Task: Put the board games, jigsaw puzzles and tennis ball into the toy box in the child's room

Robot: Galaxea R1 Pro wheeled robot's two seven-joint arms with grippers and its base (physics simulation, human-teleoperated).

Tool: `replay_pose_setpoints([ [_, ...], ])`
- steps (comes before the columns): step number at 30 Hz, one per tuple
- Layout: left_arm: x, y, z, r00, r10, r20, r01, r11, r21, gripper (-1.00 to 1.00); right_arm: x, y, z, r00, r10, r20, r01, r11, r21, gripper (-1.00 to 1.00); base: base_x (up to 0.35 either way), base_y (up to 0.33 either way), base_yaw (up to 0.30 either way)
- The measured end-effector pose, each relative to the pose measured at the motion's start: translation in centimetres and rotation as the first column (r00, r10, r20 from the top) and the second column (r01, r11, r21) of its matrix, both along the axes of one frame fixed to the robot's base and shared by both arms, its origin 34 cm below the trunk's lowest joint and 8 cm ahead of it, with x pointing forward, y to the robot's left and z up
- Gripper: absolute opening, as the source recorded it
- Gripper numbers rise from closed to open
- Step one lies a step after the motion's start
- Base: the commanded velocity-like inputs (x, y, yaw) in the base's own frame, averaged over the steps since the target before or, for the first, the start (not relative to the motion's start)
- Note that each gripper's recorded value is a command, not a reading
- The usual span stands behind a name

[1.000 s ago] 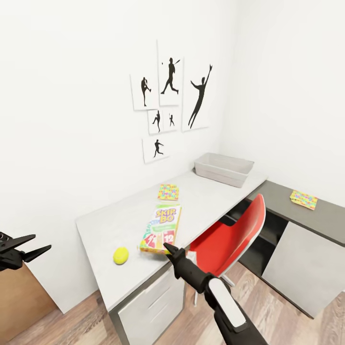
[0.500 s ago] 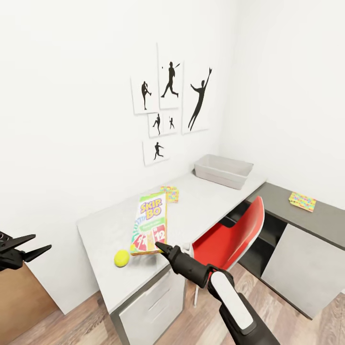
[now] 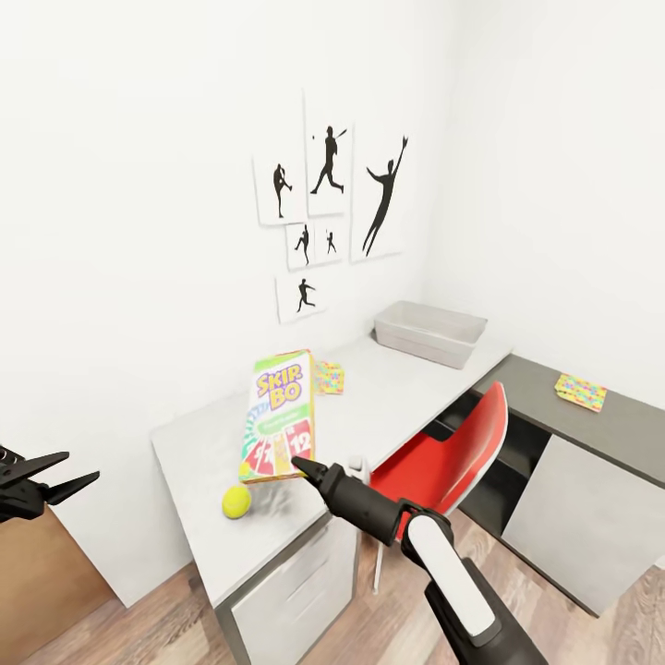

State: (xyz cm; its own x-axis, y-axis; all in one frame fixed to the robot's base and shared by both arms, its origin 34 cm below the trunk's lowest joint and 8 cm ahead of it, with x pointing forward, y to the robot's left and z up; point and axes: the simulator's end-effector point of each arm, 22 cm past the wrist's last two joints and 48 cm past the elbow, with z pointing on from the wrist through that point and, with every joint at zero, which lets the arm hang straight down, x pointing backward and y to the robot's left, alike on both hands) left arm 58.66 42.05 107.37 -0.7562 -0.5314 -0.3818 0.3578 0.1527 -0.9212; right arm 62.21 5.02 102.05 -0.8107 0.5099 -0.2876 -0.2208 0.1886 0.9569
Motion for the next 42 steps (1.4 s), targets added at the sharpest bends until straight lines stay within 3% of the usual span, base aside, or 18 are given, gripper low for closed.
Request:
replay_pose_setpoints([
  [6, -0.1, -0.1, 0.8, 1.0, -0.004, 0.0, 0.004, 1.0, 0.0, 1.0, -0.7, 0.8, 1.2, 1.0, 0.02, 0.02, -0.019, 1.0, -0.01, -1.0, 0.0, 0.0, 0.0],
  [15, -0.3, -0.2, 1.7, 1.0, -0.008, -0.003, 0.008, 1.0, 0.006, 1.0, -0.3, 0.3, 1.8, 0.999, -0.003, 0.049, 0.006, 0.998, -0.059, -1.0, 0.0, 0.0, 0.0],
  [31, -0.7, -0.4, 3.4, 1.0, -0.011, -0.004, 0.011, 1.0, 0.009, 1.0, 0.2, -0.6, 3.8, 0.997, -0.04, 0.065, 0.043, 0.997, -0.057, -1.0, 0.0, 0.0, 0.0],
  [35, -0.9, -1.4, 4.5, 0.999, -0.041, 0.018, 0.041, 0.999, 0.014, 1.0, 0.0, -0.7, 3.9, 0.998, -0.037, 0.058, 0.041, 0.997, -0.069, -1.0, 0.0, 0.0, 0.0],
  [37, -1.1, -1.8, 4.9, 0.998, -0.053, 0.024, 0.053, 0.998, 0.017, 1.0, 0.2, -1.0, 3.5, 0.998, -0.034, 0.049, 0.039, 0.994, -0.104, -1.0, 0.0, 0.0, 0.0],
  [41, -1.2, -2.2, 5.5, 0.997, -0.065, 0.03, 0.064, 0.998, 0.02, 1.0, -0.1, -3.3, 1.8, 1.0, -0.008, -0.003, 0.007, 0.962, -0.271, -1.0, 0.0, 0.0, 0.0],
  [42, -1.3, -2.2, 5.6, 0.997, -0.066, 0.031, 0.065, 0.998, 0.02, 1.0, -0.1, -4.0, 2.4, 1.0, -0.004, -0.004, 0.003, 0.96, -0.281, -1.0, 0.0, 0.0, 0.0],
])
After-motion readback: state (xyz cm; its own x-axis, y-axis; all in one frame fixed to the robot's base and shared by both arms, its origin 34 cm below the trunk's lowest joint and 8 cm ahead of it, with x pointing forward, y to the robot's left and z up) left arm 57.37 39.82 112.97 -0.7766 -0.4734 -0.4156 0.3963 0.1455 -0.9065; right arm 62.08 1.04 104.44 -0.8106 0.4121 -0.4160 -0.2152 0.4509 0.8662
